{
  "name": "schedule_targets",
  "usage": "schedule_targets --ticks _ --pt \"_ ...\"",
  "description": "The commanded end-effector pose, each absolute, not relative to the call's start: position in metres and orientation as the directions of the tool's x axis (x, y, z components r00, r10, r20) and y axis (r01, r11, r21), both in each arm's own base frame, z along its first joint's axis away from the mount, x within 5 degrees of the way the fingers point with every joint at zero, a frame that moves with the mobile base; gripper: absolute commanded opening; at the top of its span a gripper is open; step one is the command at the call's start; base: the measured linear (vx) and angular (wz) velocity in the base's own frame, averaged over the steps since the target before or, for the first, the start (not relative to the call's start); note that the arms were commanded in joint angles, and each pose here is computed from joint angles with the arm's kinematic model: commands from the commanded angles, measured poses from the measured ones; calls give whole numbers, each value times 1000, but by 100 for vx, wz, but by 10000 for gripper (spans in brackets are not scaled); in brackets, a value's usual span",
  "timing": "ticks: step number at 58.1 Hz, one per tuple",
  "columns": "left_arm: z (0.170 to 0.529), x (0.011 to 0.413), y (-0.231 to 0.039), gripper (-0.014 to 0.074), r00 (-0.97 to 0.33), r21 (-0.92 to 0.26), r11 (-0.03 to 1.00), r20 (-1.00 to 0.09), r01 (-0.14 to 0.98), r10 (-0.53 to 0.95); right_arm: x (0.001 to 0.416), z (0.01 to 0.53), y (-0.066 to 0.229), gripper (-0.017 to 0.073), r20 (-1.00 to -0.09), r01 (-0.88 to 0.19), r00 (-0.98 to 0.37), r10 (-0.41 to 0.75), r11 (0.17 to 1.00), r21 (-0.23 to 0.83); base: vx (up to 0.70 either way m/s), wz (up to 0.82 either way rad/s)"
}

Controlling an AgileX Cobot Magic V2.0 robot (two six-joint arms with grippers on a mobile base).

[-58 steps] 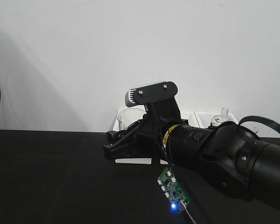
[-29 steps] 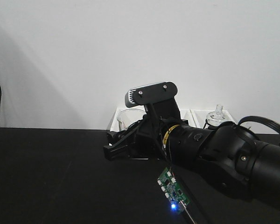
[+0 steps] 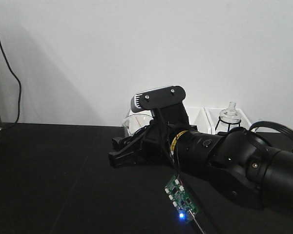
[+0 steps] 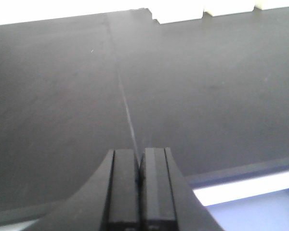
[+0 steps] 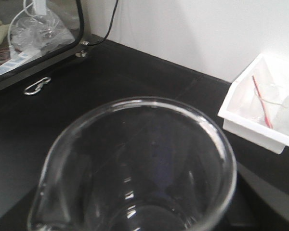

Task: Pick beaker and place in left cabinet
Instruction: 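Hold the beaker in the right gripper while the base drives to the cabinet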

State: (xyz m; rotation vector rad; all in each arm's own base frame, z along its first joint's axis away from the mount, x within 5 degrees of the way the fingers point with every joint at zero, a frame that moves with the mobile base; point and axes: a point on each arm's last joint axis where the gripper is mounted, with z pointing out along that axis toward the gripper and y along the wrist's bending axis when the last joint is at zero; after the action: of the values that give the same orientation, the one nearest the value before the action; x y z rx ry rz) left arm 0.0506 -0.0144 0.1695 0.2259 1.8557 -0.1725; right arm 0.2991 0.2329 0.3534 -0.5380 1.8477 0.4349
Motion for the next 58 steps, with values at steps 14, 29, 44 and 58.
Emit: schedule_targets --ticks 14,29,44,58 --pt "183 51 -14 -6 -181 -12 971 -983 239 33 292 388 230 9 -983 -588 -165 -76 808 37 -18 16" --pt "183 51 -14 -6 -181 -12 971 -983 239 33 292 389 230 9 -984 -589 -164 -75 808 37 -14 37" --pt "183 51 -14 -6 -181 -12 971 -983 239 33 292 389 230 9 -984 -589 -164 -75 808 37 -12 59" --pt "183 51 -14 -6 -181 -12 971 -983 239 33 292 389 230 9 -984 -589 -164 -75 808 37 -12 75"
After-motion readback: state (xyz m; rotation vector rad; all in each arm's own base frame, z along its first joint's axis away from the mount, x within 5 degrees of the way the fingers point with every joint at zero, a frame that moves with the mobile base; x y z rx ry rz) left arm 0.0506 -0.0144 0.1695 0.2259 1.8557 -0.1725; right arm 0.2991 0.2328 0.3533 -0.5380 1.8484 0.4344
